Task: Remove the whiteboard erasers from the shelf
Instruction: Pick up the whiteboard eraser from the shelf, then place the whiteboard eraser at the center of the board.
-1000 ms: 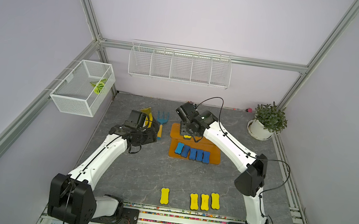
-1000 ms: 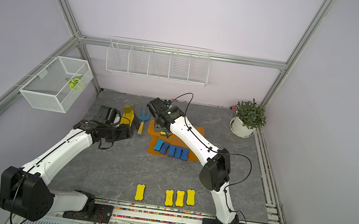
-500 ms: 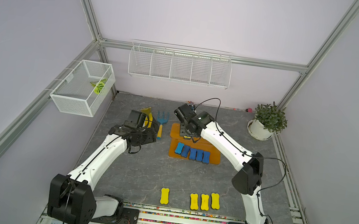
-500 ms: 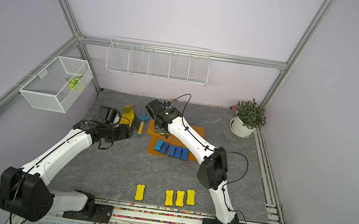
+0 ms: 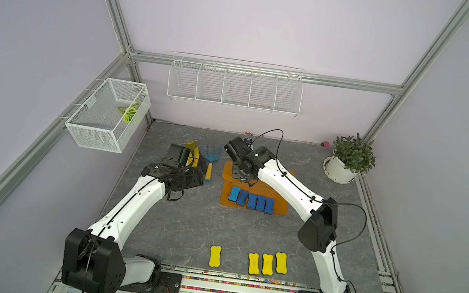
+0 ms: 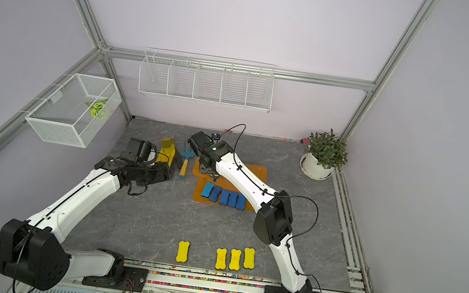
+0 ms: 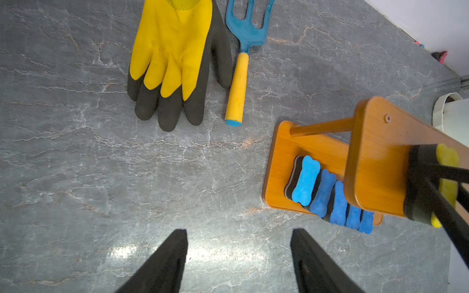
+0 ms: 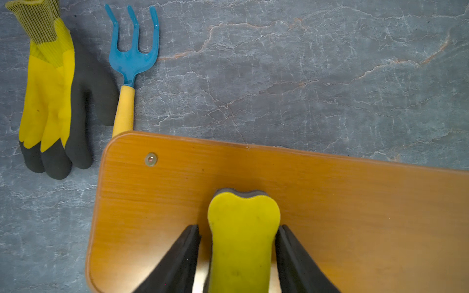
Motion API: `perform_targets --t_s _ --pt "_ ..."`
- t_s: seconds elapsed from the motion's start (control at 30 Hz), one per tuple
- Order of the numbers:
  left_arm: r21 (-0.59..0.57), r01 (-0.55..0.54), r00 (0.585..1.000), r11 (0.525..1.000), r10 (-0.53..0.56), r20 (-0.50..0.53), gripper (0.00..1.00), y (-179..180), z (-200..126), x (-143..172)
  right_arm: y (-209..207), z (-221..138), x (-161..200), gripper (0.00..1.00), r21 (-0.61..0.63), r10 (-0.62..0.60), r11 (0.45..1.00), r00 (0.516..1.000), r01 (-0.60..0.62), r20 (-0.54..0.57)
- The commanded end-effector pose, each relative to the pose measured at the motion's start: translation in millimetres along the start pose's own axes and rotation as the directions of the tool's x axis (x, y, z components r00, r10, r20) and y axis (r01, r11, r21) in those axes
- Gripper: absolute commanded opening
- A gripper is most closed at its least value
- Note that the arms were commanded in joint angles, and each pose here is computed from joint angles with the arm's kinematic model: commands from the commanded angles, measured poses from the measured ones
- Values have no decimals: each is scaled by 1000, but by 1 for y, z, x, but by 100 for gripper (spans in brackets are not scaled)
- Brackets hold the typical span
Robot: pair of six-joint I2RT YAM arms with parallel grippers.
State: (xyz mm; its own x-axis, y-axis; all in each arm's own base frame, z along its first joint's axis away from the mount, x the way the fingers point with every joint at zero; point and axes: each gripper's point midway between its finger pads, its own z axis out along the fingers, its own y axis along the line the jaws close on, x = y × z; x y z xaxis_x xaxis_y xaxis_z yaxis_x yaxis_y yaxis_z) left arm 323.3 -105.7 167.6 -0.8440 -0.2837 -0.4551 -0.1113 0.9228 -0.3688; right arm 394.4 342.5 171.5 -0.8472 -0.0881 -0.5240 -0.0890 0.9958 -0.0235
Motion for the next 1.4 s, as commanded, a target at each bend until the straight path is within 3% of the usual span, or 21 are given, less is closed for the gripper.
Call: perform_targets --t_s 0.0,0.53,0.8,0.93,1.1,1.37 --pt "-1 -15 1000 1000 15 14 70 1 -6 -2 -2 4 1 51 32 1 999 1000 -1 6" --pt "-20 -6 1000 1000 7 20 67 5 -7 -4 -6 -6 3 32 21 38 999 999 -38 2" --pt "13 -1 1000 1000 1 28 66 -1 -11 -4 -2 -40 20 29 23 39 999 999 -40 34" --pt "31 -1 1000 1000 0 29 66 -4 -14 -4 -2 -67 51 29 19 16 1000 999 -17 36" --pt "44 -2 999 999 1 41 66 -7 -19 -5 -3 -89 121 29 3 -24 1000 999 25 -44" --pt "64 -7 1000 998 5 27 65 -11 -18 -5 -2 -73 223 29 -20 -118 993 972 117 -203"
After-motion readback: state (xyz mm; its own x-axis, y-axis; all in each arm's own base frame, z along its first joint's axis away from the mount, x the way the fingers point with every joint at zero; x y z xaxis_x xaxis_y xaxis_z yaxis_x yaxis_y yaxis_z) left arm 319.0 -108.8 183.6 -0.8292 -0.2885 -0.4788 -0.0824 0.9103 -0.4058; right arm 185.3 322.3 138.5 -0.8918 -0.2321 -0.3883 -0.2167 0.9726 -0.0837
